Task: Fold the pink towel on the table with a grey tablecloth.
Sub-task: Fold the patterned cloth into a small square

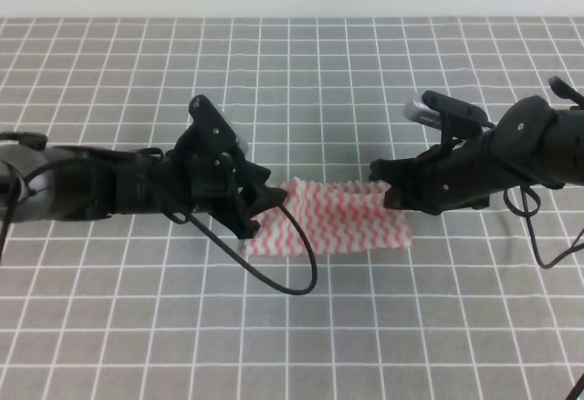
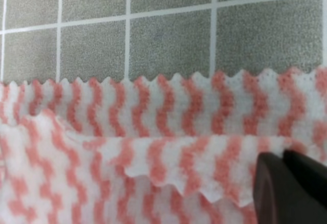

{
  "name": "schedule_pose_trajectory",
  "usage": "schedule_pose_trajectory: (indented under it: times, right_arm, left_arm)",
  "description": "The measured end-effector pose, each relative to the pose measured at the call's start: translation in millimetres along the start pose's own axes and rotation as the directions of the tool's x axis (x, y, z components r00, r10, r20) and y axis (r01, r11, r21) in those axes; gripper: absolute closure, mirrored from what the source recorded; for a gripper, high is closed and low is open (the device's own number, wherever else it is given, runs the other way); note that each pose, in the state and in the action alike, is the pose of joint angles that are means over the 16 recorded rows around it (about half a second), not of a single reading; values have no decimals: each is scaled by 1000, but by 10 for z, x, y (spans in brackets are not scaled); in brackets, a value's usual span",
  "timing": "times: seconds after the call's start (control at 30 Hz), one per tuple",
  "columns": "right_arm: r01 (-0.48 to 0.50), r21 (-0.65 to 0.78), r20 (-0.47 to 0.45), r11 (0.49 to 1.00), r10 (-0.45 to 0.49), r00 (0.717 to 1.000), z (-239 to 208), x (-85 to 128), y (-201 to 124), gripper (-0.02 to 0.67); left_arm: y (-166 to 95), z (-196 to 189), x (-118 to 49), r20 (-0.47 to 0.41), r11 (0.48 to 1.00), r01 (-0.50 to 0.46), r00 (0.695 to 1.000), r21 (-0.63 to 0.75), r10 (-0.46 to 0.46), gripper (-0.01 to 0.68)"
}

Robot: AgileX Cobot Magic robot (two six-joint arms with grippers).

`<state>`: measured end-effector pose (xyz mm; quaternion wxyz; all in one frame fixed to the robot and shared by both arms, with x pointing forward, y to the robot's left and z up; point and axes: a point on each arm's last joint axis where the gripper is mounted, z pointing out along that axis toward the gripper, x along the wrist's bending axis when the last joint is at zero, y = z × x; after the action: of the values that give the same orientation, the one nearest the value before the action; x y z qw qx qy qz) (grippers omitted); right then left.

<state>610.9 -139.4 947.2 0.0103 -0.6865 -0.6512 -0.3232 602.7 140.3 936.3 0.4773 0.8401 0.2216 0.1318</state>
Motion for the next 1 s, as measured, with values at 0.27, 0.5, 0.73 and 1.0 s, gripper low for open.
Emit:
schedule_pose_trajectory:
  times: [0.27, 0.5, 0.73, 1.0]
  right_arm:
    - [1, -1, -1, 1000, -1, 1000, -7, 4, 2, 664]
    - [2, -2, -2, 1000, -2, 1000, -14, 7, 3, 664]
    - [2, -3, -2, 1000, -2, 1000, -18, 9, 4, 664]
    - [2, -2, -2, 1000, -2, 1000, -15, 7, 3, 664]
  left_arm:
    - [-35, 23, 12, -5, 999, -31, 1000, 10, 31, 363]
    - [-34, 24, 15, -8, 999, -35, 999, 10, 36, 364]
    - [-36, 26, 15, -8, 999, -35, 999, 10, 35, 364]
    - [-104, 71, 20, -3, 999, -19, 1000, 25, 19, 364]
